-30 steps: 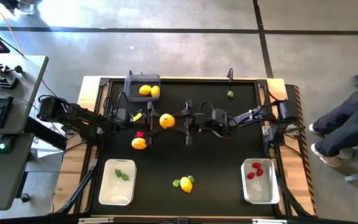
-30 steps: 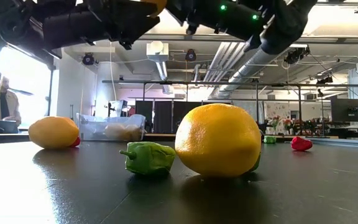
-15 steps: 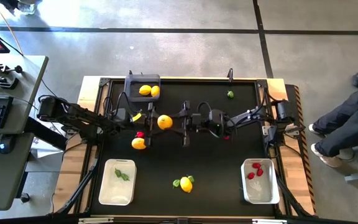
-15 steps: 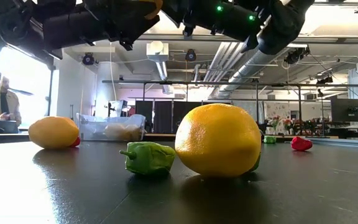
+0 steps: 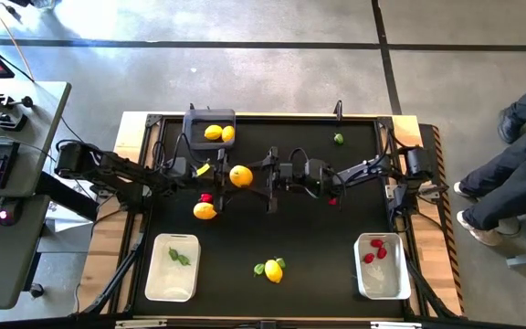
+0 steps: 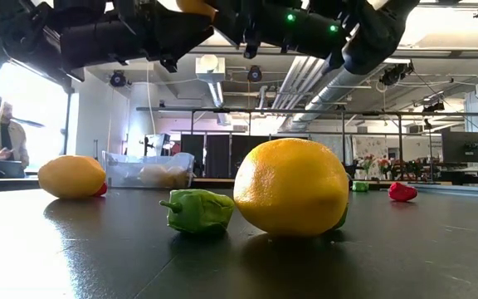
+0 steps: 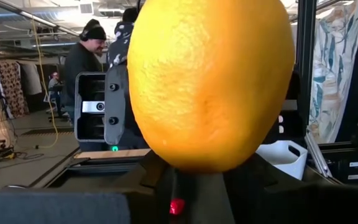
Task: Sort produce into baskets
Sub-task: Put the yellow lemon into the black bin
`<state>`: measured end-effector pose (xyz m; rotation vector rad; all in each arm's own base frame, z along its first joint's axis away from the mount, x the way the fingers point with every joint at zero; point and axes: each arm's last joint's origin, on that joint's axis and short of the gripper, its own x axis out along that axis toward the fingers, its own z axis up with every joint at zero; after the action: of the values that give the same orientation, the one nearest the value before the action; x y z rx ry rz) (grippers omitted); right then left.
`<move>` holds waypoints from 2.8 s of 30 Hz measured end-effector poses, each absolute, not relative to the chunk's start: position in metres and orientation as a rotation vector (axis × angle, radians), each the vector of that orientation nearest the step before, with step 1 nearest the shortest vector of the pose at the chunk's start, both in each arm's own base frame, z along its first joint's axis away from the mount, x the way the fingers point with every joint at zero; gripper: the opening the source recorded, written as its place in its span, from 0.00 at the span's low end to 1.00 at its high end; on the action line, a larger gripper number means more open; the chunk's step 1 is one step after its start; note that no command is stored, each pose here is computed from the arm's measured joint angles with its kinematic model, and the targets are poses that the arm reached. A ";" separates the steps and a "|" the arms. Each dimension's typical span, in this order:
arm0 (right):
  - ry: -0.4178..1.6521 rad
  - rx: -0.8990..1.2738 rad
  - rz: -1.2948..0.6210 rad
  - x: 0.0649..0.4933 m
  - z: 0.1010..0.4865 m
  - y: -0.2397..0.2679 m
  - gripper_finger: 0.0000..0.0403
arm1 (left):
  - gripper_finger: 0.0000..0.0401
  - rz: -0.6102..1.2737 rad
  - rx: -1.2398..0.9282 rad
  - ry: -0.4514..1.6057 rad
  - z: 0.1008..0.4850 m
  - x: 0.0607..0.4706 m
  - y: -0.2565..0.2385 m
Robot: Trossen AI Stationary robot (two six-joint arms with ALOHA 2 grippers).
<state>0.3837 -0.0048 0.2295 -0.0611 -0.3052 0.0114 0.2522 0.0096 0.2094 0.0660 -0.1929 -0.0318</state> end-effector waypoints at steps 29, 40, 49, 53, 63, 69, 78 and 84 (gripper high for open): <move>-0.210 0.034 -0.032 0.385 0.220 -0.026 0.67 | 0.00 0.020 0.090 -0.072 0.198 0.253 0.026; -0.122 0.178 -0.074 0.385 0.211 -0.045 0.71 | 0.00 0.067 0.215 0.035 0.189 0.252 0.035; -0.046 0.197 -0.056 0.384 0.204 -0.054 0.68 | 0.00 0.062 0.263 0.061 0.186 0.252 0.035; -0.047 0.195 -0.056 0.384 0.204 -0.054 0.62 | 0.00 0.061 0.276 0.072 0.185 0.252 0.035; -0.026 0.193 -0.062 0.383 0.202 -0.058 0.48 | 0.00 0.054 0.344 0.119 0.181 0.251 0.035; 0.008 0.158 -0.138 0.383 0.198 -0.062 0.59 | 0.00 0.080 0.434 0.182 0.176 0.251 0.036; 0.115 0.151 -0.125 0.380 0.188 -0.075 0.69 | 0.00 0.081 0.491 0.222 0.173 0.250 0.037; 0.244 0.127 -0.233 0.377 0.176 -0.078 0.69 | 0.00 0.159 0.461 0.314 0.166 0.247 0.042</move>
<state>0.3768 -0.0784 0.1759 0.1269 0.2435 -0.2330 0.2474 0.0420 0.1660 0.4607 0.3140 0.1591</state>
